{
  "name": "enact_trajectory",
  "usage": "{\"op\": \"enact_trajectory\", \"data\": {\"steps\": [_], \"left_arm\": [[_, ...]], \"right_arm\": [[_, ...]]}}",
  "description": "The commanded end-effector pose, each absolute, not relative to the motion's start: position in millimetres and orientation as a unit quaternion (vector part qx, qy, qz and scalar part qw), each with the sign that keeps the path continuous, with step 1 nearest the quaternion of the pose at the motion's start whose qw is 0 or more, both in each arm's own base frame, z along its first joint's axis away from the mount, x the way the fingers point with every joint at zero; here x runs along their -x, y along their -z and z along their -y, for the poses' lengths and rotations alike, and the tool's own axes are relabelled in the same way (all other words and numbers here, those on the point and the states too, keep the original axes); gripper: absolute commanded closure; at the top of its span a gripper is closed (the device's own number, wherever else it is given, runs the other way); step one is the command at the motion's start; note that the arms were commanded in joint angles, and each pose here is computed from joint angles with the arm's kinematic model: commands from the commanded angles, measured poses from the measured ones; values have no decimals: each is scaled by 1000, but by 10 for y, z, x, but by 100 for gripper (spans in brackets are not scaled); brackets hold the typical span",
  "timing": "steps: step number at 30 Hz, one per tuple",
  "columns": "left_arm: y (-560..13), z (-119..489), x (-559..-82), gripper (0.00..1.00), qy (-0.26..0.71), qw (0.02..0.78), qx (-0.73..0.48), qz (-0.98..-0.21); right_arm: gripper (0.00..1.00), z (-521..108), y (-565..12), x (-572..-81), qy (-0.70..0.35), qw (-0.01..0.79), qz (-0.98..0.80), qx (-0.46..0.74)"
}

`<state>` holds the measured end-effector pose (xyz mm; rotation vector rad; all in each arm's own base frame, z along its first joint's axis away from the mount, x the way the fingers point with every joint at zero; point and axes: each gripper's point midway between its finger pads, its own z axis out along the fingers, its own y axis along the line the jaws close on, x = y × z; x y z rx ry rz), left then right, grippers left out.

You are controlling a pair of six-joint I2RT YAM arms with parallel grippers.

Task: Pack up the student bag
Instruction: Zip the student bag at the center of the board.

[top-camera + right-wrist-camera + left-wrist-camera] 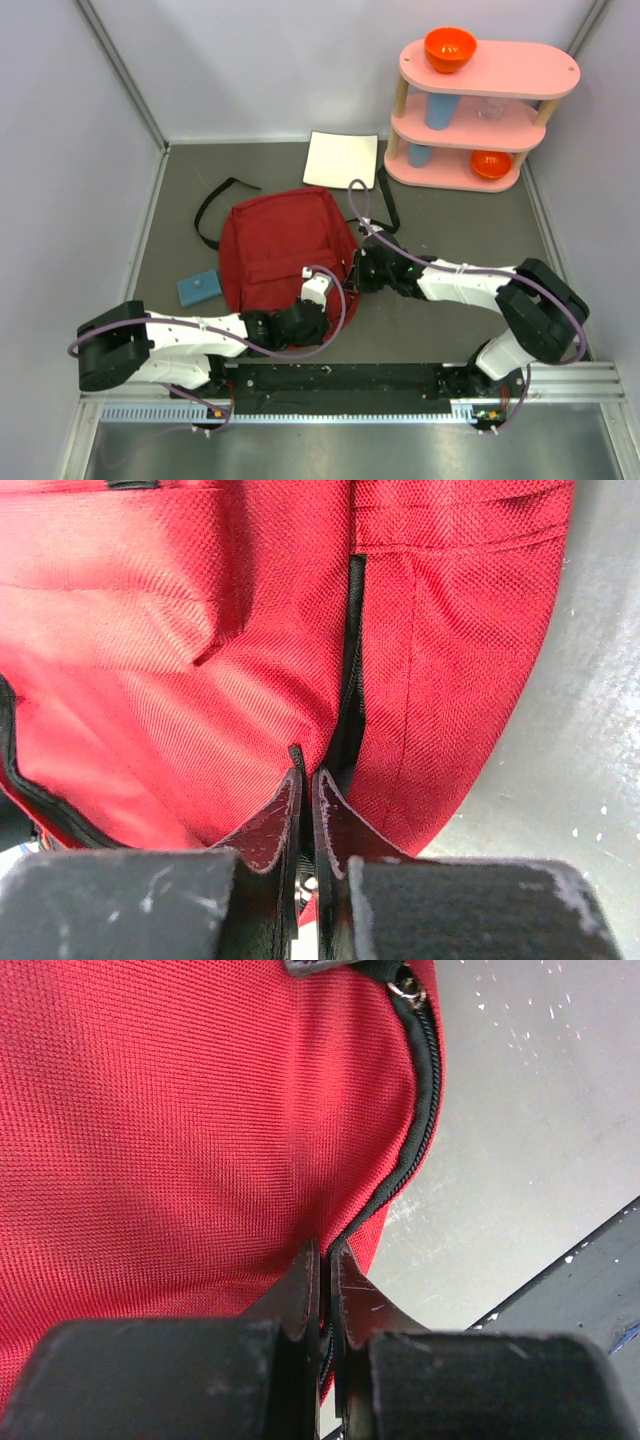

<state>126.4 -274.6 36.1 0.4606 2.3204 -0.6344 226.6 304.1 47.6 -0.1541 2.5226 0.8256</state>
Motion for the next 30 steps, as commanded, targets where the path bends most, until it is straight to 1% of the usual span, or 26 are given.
{"op": "enact_trajectory", "data": {"steps": [1,2,6,11,13,16,17,18,20,24,30], "left_arm": [[-302,2759,-1137,100,252,312,-189,-896],[-306,2755,-1138,100,252,312,-188,-897],[-286,2724,-1132,100,250,312,-185,-898],[-279,2715,-1143,100,246,313,-185,-899],[-245,2662,-1133,100,235,308,-187,-903],[-240,2648,-1131,100,234,309,-185,-903],[-247,2652,-1132,100,236,310,-184,-903],[-247,2655,-1138,100,236,311,-183,-902],[-250,2661,-1141,100,235,311,-185,-902],[-262,2682,-1147,100,234,311,-188,-902],[-282,2693,-1146,100,236,312,-192,-900]], "right_arm": [[100,-2952,-827,-2406,-298,307,-903,42],[100,-2878,-802,-2410,-281,309,-908,35],[100,-2860,-880,-2430,-282,319,-904,37],[99,-2811,-827,-2416,-266,310,-912,34],[96,-2769,-818,-2396,-261,313,-912,34],[95,-2753,-868,-2373,-266,319,-909,44],[95,-2778,-883,-2347,-274,315,-907,50],[91,-2800,-893,-2340,-278,314,-906,58],[91,-2876,-909,-2277,-299,301,-902,80],[99,-2906,-871,-2242,-302,290,-904,89],[100,-2874,-853,-2269,-296,294,-906,74]]}}
